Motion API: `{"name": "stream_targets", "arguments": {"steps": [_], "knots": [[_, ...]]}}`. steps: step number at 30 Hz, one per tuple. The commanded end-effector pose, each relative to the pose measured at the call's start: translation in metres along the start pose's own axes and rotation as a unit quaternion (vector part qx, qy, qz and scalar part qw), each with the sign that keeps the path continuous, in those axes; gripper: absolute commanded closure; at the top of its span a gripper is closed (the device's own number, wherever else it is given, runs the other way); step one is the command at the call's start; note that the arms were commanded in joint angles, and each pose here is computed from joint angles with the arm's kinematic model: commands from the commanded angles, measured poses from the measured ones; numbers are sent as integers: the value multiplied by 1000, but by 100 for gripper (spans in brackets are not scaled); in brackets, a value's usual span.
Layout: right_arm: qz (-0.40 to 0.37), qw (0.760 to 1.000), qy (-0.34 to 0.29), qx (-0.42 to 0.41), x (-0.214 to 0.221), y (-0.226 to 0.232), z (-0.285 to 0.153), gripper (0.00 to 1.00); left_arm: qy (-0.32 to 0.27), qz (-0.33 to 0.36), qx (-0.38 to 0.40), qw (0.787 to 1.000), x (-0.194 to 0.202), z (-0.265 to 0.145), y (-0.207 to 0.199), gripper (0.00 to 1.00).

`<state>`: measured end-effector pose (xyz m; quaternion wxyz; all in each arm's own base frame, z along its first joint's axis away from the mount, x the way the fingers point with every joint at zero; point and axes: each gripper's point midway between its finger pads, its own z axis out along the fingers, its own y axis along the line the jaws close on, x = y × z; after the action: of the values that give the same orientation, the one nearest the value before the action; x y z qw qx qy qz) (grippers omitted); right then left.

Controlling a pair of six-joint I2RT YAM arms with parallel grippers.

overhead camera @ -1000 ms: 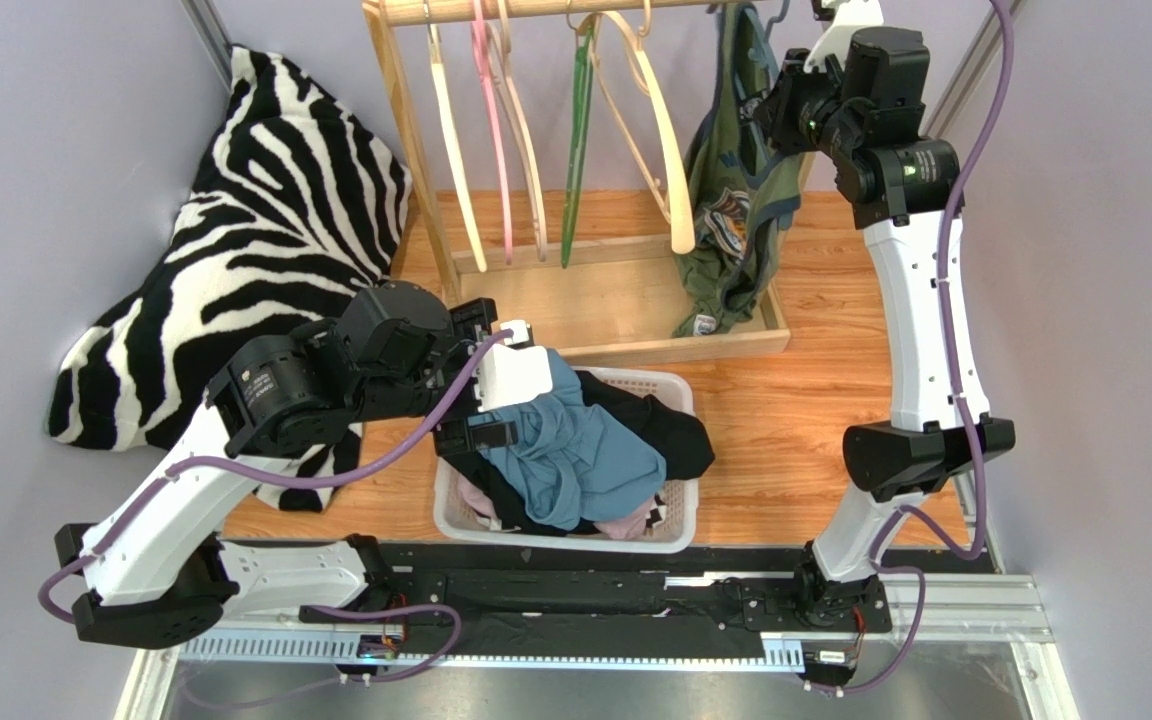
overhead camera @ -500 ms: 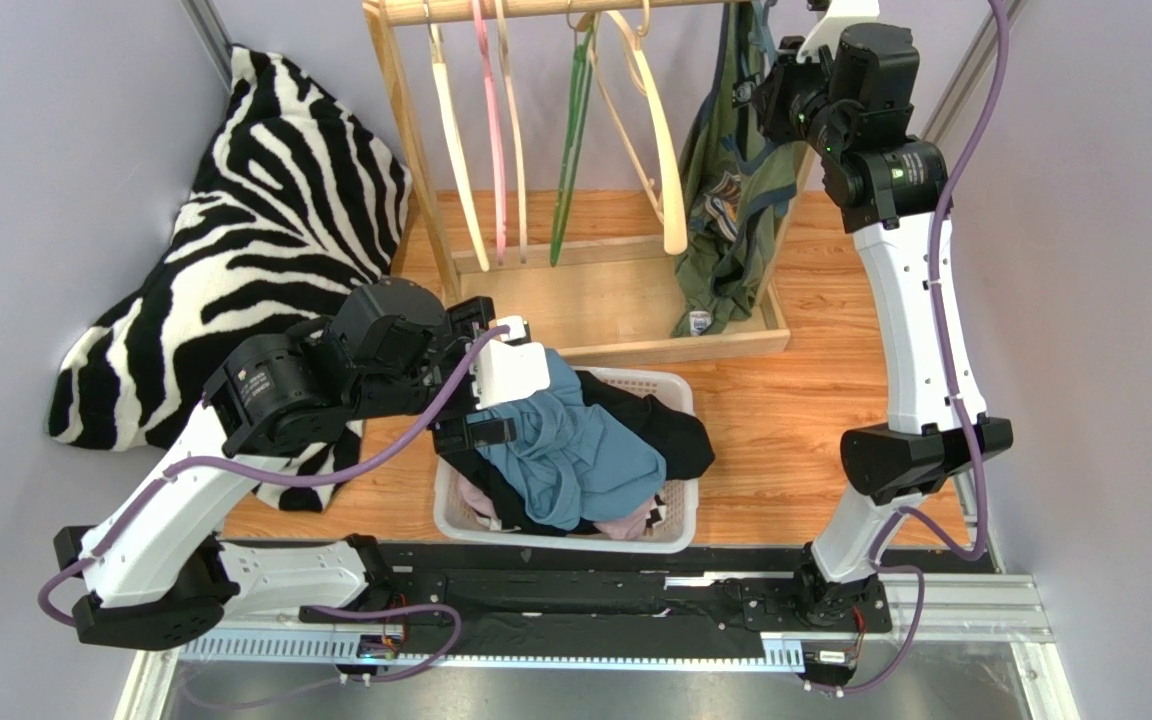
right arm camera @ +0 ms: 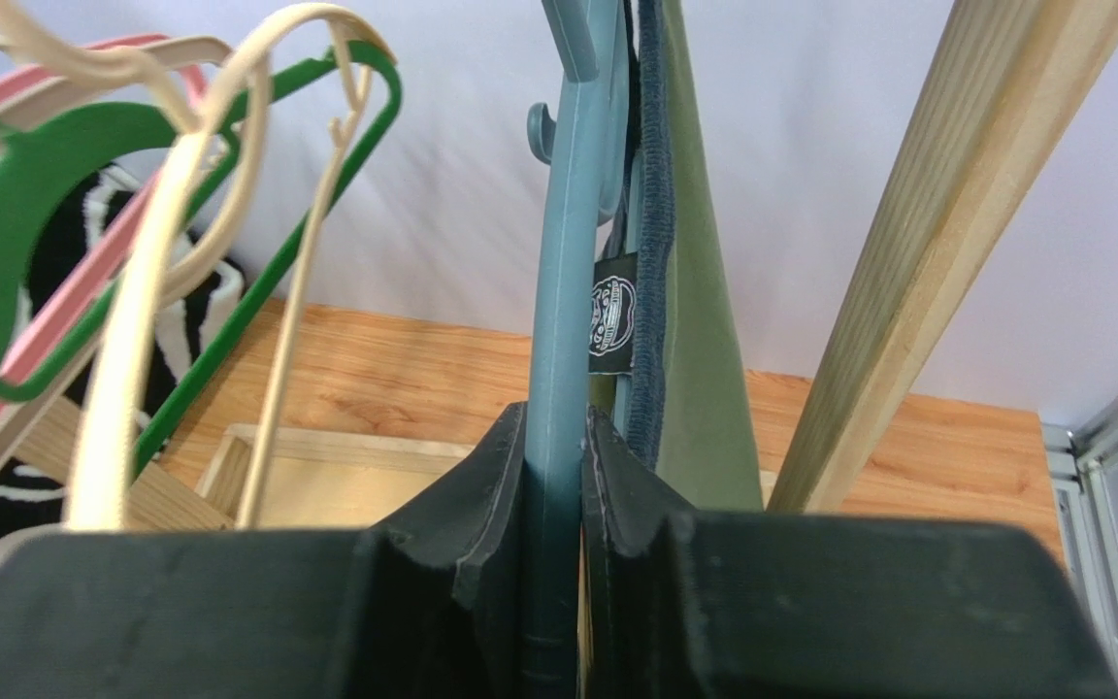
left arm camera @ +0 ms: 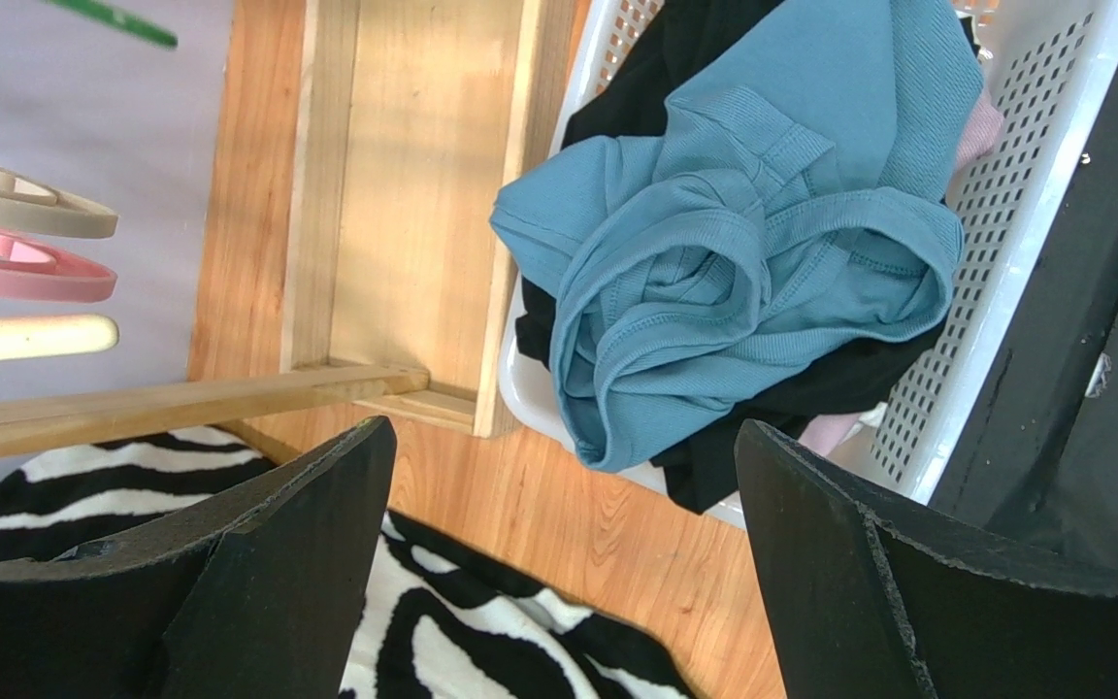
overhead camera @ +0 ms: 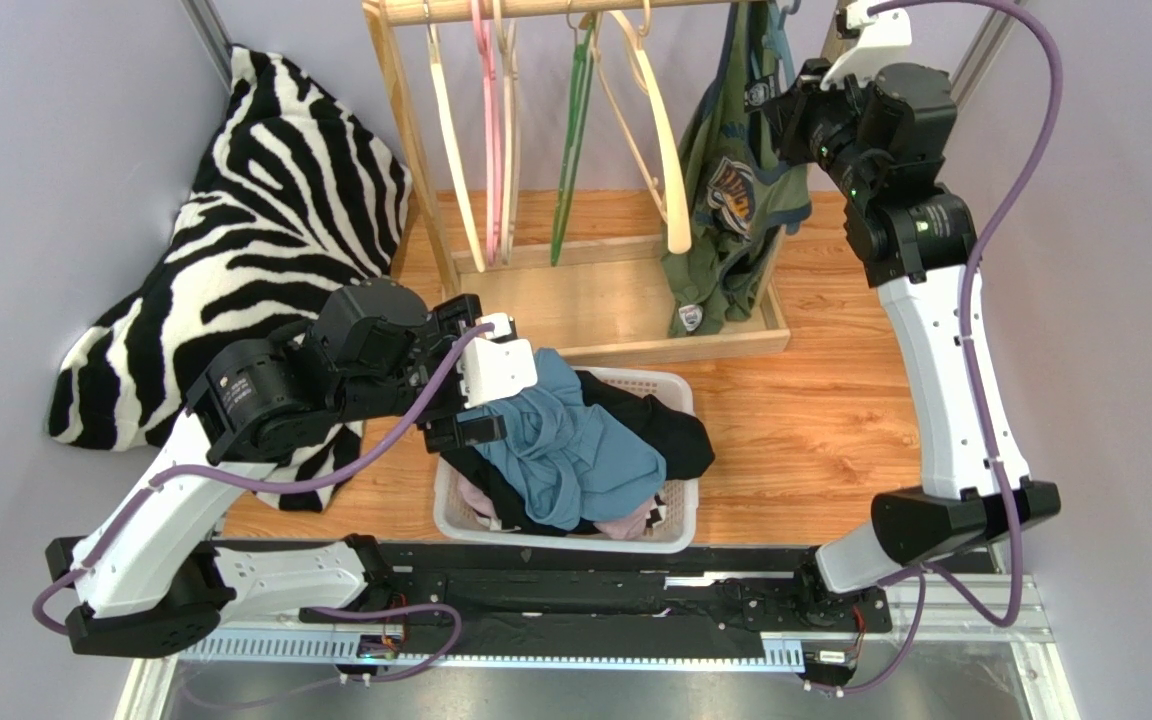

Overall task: Remove the tank top from the hanger
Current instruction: Pick up the hanger from the clothesline.

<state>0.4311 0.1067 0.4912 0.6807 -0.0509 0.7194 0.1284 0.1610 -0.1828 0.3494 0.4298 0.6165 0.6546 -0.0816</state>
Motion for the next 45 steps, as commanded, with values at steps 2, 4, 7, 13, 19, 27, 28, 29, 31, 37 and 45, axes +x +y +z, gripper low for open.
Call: {"name": "stream_targets", "arguments": {"steps": [2,4,7,13,19,27,28,29,31,37,45], "knots": [[1,996,-75,-56,-38,23,-36,100,-19,-14,-9,1000,-6,-6,3,5],[3,997,-43,-58,-19,24,-43,100,-21,-15,-14,1000,-7,-8,5,5],[3,999,0,-54,5,23,-67,100,-24,-15,-20,999,-7,-12,7,5],[38,998,2,-52,38,25,-155,100,-29,-25,-30,999,-6,-10,9,5],[25,996,-7,-88,16,41,-225,100,-43,-25,-31,998,-10,-14,10,7],[26,977,-100,-186,-71,83,-308,100,-47,-43,-31,997,0,-19,6,7],[24,969,-129,-208,-90,91,-325,100,-45,-45,-30,998,2,-18,5,7],[31,961,-128,-243,-96,104,-329,100,-46,-45,-27,998,2,-18,4,8],[27,945,-167,-280,-119,117,-349,100,-43,-48,-21,998,8,-16,0,9],[25,901,-181,-394,-145,154,-363,100,-40,-56,-16,997,17,-16,-4,10],[1,867,-214,-451,-172,171,-371,100,-41,-70,-2,997,18,-15,-7,11]]}}
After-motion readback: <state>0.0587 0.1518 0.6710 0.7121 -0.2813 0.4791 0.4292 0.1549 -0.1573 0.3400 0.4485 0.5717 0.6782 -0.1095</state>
